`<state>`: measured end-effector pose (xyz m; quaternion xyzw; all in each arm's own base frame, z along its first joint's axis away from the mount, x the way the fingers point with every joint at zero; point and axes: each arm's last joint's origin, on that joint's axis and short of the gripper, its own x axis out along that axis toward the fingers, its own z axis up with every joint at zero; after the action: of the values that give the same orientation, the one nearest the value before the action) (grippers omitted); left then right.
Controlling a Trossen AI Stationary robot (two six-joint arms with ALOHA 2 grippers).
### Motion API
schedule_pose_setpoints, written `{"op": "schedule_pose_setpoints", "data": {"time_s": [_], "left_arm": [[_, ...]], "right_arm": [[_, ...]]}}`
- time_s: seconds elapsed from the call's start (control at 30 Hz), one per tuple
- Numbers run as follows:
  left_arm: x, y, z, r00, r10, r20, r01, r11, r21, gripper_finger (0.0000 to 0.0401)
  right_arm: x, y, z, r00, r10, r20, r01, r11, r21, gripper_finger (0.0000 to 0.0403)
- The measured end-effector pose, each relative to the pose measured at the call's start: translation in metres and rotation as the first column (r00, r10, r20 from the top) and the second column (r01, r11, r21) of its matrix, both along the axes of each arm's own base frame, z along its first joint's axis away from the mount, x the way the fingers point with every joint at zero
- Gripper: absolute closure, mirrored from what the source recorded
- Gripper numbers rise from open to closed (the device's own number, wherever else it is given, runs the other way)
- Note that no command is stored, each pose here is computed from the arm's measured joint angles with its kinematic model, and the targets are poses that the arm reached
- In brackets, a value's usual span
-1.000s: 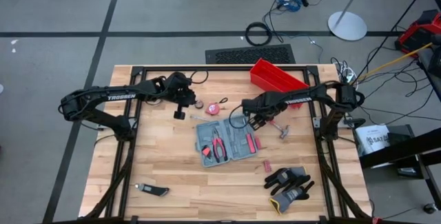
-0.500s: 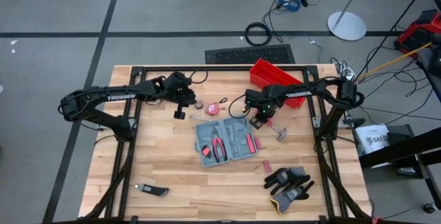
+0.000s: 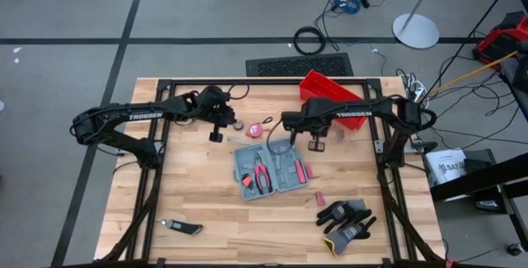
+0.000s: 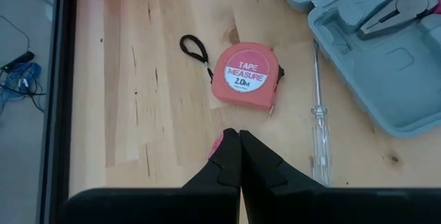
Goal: Prefit tool cases
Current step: Put the hammer into the toolbox
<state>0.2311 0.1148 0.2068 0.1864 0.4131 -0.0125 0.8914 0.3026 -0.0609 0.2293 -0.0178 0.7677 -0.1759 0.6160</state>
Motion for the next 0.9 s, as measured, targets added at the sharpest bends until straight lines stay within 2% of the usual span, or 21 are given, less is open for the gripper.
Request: {"op": "schedule_pose_setpoints", "data": {"time_s": [0.1, 0.2, 0.3, 0.4, 0.47, 0.57, 0.6, 0.67, 0.73, 0.8, 0.9], "left_arm": [[0.000, 0.000, 0.000, 1.000, 0.000, 0.000, 0.000, 1.000, 0.001, 0.0399], [0.000, 0.000, 0.000, 1.000, 0.003, -0.002, -0.003, 1.000, 0.003, 0.0399], [0.000, 0.000, 0.000, 1.000, 0.006, -0.004, -0.006, 1.000, 0.007, 0.0399], [0.000, 0.000, 0.000, 1.000, 0.006, -0.005, -0.006, 1.000, 0.007, 0.0399], [0.000, 0.000, 0.000, 1.000, 0.006, -0.004, -0.006, 1.000, 0.007, 0.0399], [0.000, 0.000, 0.000, 1.000, 0.008, -0.006, -0.008, 1.000, 0.007, 0.0399], [0.000, 0.000, 0.000, 1.000, 0.009, -0.007, -0.009, 1.000, 0.007, 0.0399], [0.000, 0.000, 0.000, 1.000, 0.009, -0.008, -0.009, 1.000, 0.007, 0.0399], [0.000, 0.000, 0.000, 1.000, 0.009, -0.008, -0.009, 1.000, 0.006, 0.0399], [-0.001, 0.000, -0.001, 1.000, 0.009, -0.012, -0.009, 1.000, 0.004, 0.0399], [-0.001, 0.000, -0.001, 1.000, 0.010, -0.018, -0.010, 1.000, 0.001, 0.0399]], "right_arm": [[0.003, 0.012, 0.018, 0.987, 0.151, -0.052, -0.153, 0.987, -0.038, 0.0399], [0.006, 0.025, 0.034, 0.943, 0.311, -0.119, -0.321, 0.943, -0.083, 0.0399], [0.010, 0.027, 0.043, 0.950, 0.304, -0.066, -0.309, 0.945, -0.105, 0.0399], [0.012, 0.016, 0.044, 0.983, 0.184, 0.001, -0.181, 0.968, -0.175, 0.0400], [0.020, 0.003, 0.041, 0.986, 0.015, 0.165, 0.020, 0.978, -0.207, 0.0400], [0.028, -0.020, 0.032, 0.897, -0.246, 0.368, 0.284, 0.957, -0.052, 0.0399], [0.029, -0.028, 0.029, 0.856, -0.311, 0.413, 0.346, 0.938, -0.009, 0.0393], [0.032, -0.045, 0.022, 0.739, -0.462, 0.490, 0.515, 0.857, 0.030, 0.0378], [0.030, -0.058, 0.009, 0.668, -0.556, 0.494, 0.620, 0.784, 0.044, 0.0364], [0.030, -0.066, -0.010, 0.637, -0.603, 0.481, 0.673, 0.739, 0.035, 0.0354], [0.038, -0.069, -0.047, 0.635, -0.621, 0.460, 0.684, 0.728, 0.037, 0.0351]]}}
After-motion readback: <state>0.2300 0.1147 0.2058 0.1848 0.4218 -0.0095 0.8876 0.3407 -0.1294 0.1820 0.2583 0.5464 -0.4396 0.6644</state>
